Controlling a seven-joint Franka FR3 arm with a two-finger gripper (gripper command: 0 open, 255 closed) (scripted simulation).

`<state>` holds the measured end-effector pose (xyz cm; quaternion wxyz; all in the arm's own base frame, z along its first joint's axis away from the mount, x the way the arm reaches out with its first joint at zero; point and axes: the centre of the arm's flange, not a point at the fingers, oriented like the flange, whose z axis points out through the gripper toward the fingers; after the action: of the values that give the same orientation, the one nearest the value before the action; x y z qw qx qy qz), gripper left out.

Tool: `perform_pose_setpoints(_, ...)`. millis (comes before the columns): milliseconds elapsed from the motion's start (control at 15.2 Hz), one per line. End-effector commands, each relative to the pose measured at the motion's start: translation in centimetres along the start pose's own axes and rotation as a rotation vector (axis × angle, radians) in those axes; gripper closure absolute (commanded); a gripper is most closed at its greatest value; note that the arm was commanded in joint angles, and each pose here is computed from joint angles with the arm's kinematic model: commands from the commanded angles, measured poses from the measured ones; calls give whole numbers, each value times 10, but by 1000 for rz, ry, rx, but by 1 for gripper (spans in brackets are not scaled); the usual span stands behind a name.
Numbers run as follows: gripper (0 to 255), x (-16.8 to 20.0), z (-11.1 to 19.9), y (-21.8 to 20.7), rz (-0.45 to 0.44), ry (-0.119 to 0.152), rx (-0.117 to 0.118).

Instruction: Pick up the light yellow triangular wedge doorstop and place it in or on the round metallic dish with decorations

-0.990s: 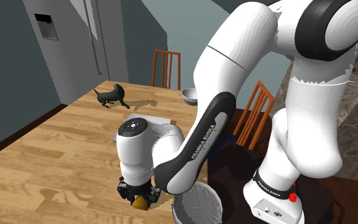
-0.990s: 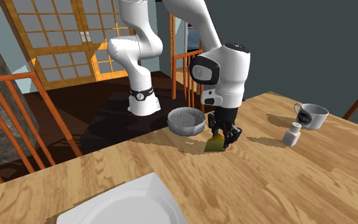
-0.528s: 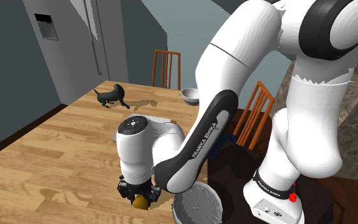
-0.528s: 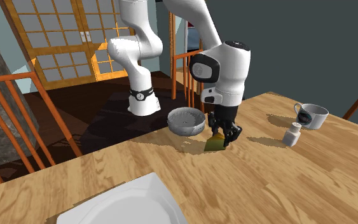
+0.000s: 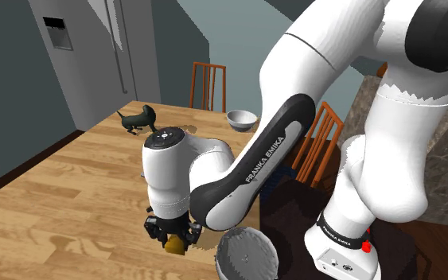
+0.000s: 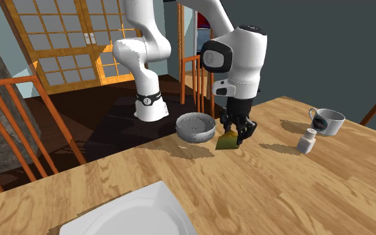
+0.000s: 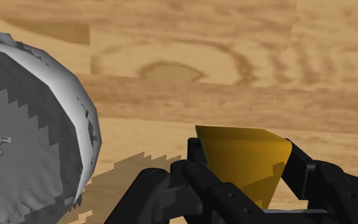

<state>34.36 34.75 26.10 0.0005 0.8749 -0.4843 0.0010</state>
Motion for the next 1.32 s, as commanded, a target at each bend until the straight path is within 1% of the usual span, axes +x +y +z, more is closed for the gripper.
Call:
perform_pose_setpoints(0, 255, 1, -10, 0, 0, 0, 0)
perform_pose_setpoints(792, 255, 1, -73, 0, 0, 0, 0)
perform_pose_setpoints(858, 255, 1, -75, 0, 0, 0, 0)
perform_pose_setpoints(1254, 255, 3, -85, 78, 0, 0, 0)
